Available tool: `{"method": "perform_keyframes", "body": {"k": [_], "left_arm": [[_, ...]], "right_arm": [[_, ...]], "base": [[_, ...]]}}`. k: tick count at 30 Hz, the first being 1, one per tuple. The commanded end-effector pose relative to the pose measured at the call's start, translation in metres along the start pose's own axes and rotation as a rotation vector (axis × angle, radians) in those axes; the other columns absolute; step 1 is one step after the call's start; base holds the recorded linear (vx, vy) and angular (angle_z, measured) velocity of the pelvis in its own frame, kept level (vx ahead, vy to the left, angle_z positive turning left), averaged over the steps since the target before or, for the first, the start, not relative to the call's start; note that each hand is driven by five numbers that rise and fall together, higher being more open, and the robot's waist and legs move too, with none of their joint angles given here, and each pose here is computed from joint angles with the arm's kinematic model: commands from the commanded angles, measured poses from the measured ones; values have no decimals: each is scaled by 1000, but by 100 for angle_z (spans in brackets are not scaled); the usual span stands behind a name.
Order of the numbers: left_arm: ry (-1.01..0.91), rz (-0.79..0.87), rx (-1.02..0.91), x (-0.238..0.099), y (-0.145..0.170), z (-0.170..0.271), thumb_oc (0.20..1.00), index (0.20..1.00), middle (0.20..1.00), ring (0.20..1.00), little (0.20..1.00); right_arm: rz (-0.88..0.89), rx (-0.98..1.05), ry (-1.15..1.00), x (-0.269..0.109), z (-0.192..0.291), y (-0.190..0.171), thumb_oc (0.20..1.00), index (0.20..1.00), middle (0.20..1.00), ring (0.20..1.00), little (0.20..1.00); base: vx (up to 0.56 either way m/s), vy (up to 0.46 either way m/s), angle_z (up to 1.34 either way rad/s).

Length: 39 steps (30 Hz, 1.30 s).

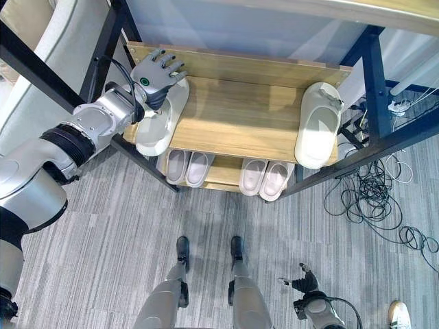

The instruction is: Arrange the slippers neatly on the shoe rack.

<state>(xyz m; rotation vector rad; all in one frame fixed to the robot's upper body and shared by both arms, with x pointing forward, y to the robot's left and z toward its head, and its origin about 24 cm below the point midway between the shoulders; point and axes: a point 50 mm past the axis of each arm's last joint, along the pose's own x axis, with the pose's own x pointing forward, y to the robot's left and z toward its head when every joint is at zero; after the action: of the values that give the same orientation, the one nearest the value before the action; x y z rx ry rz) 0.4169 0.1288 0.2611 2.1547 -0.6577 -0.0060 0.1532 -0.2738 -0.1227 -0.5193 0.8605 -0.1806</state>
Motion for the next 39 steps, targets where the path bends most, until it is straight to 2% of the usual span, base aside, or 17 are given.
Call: {"method": "perform_keyframes", "body": {"k": [1, 10, 17, 18, 19, 20, 25, 30, 39], "left_arm": [[185, 138, 46, 8, 51, -52, 1000, 1000, 1000, 1000, 1000], [241, 89, 85, 3, 31, -57, 1000, 1000, 1000, 1000, 1000], [272, 98, 58, 1, 31, -61, 1000, 1000, 1000, 1000, 1000], [284, 102, 37, 1, 29, -61, 721, 721, 721, 721, 721], [296, 103, 24, 0, 28, -61, 369, 369, 369, 369, 369], [296, 103, 24, 0, 28, -61, 200, 200, 200, 200, 200], [349, 165, -71, 5, 30, -52, 200, 200, 200, 200, 200], [301, 196, -181, 15, 33, -26, 200, 200, 200, 200, 200], [248, 250, -234, 20, 35, -2, 200, 200, 200, 200, 200]], "right_arm": [[-28, 14, -23, 5, 12, -2, 1000, 1000, 1000, 1000, 1000], [-37, 1, -59, 8, 25, -3, 1000, 1000, 1000, 1000, 1000], [-37, 5, -59, 8, 25, -2, 1000, 1000, 1000, 1000, 1000], [-36, 3, -55, 8, 24, -2, 1000, 1000, 1000, 1000, 1000], [-36, 1, -55, 7, 23, -2, 1000, 1000, 1000, 1000, 1000], [-36, 1, -55, 7, 23, -2, 1000, 1000, 1000, 1000, 1000], [-16, -6, -72, 7, 26, 4, 1000, 1000, 1000, 1000, 1000], [-9, 4, -89, 8, 31, 5, 1000, 1000, 1000, 1000, 1000], [-21, -19, -93, 10, 36, 1, 1000, 1000, 1000, 1000, 1000]], "base": [[0, 0, 0], [0, 0, 0], [9, 15, -1], [0, 0, 0], [0, 0, 0], [0, 0, 0], [0, 0, 0], [0, 0, 0], [-2, -10, 0]]}}
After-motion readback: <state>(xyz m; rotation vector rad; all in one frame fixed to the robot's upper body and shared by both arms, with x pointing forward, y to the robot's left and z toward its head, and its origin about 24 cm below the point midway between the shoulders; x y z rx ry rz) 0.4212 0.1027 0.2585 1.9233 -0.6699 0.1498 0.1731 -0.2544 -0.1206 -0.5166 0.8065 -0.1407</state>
